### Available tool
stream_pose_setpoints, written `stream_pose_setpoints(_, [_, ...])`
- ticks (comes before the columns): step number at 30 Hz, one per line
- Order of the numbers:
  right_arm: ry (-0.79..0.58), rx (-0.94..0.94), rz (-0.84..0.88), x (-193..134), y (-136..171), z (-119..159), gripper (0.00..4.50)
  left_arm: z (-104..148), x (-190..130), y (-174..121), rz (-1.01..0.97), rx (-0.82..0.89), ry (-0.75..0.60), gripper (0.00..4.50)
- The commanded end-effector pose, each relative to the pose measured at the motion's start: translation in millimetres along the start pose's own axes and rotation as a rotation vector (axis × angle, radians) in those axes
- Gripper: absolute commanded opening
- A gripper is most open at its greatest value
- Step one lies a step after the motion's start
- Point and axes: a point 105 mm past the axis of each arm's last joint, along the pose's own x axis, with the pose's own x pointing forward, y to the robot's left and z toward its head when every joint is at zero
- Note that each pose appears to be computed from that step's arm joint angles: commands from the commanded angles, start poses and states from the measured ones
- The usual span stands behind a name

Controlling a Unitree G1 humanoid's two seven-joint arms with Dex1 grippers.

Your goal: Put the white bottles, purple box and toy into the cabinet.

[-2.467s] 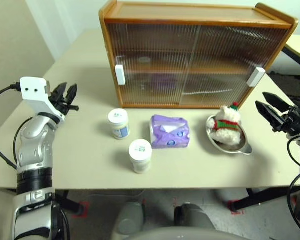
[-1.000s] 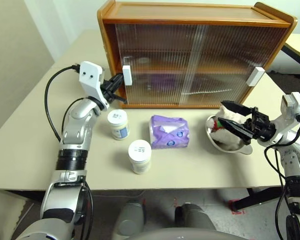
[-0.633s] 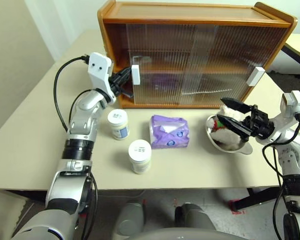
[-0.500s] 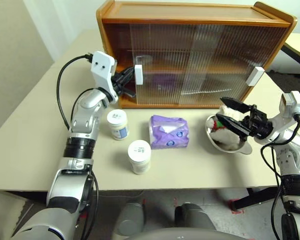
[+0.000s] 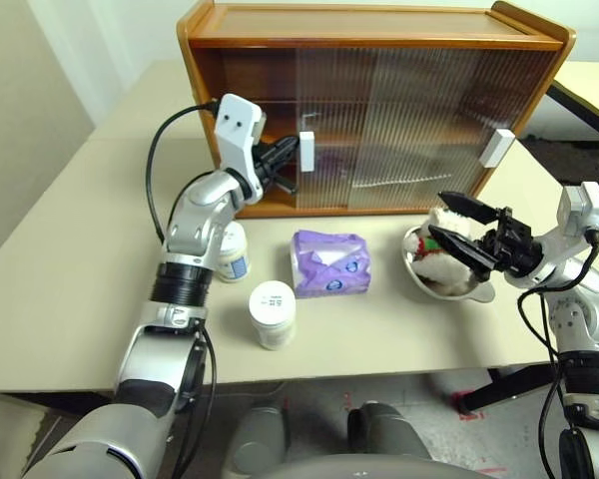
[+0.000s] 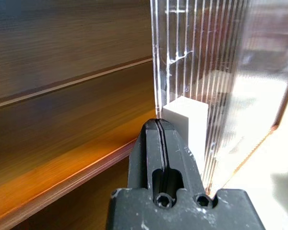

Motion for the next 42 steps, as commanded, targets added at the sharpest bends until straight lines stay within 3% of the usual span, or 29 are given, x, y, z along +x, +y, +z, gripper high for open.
stream_pose_setpoints(1, [-0.016,-0.009,-0.005,1.9,5.3,1.4,4.5,0.9,12.9,-14.5,-0.057,0.009,0.006,0.04])
stream_pose_setpoints(13, [-0.111,-0.042,-0.064,11.1,6.3,15.5,4.5,6.1,36.6,-42.3,-0.138,-0.006,-0.02,0.04])
stream_pose_setpoints(23, [-0.078,-0.027,-0.027,13.6,3.4,11.7,4.5,38.5,-0.8,-11.6,-0.08,0.029,-0.038,0.04])
stream_pose_setpoints(26, [-0.064,-0.025,-0.014,14.4,-3.0,11.0,4.5,42.8,-37.5,1.0,-0.108,0.015,0.024,0.64])
stream_pose_setpoints(29, [-0.051,-0.024,0.005,17.2,-7.7,9.8,4.5,39.5,-79.3,20.1,-0.095,0.034,0.117,1.64])
stream_pose_setpoints(36, [-0.048,-0.019,0.012,17.1,-13.8,8.1,4.5,21.0,-164.4,65.4,0.046,0.135,0.197,4.46])
stream_pose_setpoints(39, [-0.044,-0.018,0.01,15.5,-16.2,7.6,4.5,9.7,-189.2,73.1,0.081,0.088,0.177,4.46])
stream_pose_setpoints(42, [-0.038,-0.011,0.0,13.1,-20.0,5.6,4.5,-22.4,-210.5,73.7,0.112,0.083,0.263,4.46])
